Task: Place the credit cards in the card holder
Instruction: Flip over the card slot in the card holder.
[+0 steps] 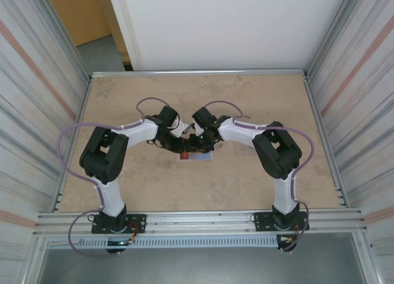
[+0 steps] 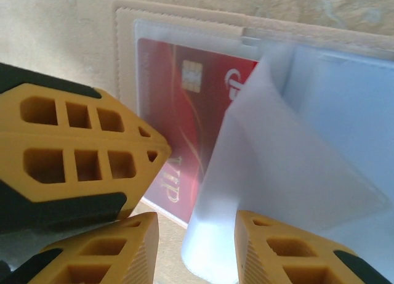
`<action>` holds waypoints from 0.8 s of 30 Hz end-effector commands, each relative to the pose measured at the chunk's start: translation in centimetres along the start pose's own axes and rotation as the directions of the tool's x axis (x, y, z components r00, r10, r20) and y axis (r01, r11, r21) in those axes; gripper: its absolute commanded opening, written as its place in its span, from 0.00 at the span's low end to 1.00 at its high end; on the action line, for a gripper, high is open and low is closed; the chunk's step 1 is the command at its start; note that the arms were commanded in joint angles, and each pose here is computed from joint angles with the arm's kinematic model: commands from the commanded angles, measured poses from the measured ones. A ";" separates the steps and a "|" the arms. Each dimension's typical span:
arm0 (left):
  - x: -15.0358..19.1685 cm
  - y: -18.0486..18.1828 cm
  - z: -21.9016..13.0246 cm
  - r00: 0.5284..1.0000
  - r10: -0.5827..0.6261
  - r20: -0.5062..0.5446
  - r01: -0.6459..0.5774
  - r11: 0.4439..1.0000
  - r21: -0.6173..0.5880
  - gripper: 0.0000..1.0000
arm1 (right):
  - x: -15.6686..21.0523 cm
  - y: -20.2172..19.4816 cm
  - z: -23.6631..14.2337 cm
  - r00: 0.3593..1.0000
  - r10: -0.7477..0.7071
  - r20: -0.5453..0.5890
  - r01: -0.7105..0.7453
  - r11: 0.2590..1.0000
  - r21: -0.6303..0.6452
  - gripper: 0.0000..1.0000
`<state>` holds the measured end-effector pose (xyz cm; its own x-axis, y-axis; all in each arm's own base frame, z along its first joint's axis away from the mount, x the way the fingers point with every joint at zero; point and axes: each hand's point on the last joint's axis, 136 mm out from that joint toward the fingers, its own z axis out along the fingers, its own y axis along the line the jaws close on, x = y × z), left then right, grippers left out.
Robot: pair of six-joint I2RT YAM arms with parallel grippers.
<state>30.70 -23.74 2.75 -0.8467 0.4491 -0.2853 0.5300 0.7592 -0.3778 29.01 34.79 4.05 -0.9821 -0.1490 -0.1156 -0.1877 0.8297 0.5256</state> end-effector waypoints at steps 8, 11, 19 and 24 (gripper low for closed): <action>-0.8 -0.1 -2.0 0.998 -0.050 0.035 0.048 0.997 0.057 0.00 | 1.4 -1.6 2.3 0.998 0.042 -0.056 -0.042 0.999 0.003 0.34; -2.0 -0.6 -3.0 0.996 -0.070 0.052 0.064 0.992 0.106 0.00 | 1.4 -1.9 2.0 0.998 0.040 -0.050 -0.040 0.999 0.009 0.33; -3.8 -1.9 -3.3 0.990 -0.134 0.032 0.122 0.963 0.239 0.00 | 1.3 -2.1 1.8 0.998 0.032 -0.046 -0.032 0.999 0.007 0.31; -3.4 -2.1 -2.0 0.992 -0.129 -0.004 0.126 0.964 0.233 0.00 | 1.2 -1.5 1.6 0.999 0.009 -0.033 -0.009 1.000 0.004 0.31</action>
<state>33.53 -25.44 6.86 -0.8921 0.3406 -0.2970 0.4518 0.6862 -0.5701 29.00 35.15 2.65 -0.9852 -0.1420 -0.0963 -0.1716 0.8102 0.5604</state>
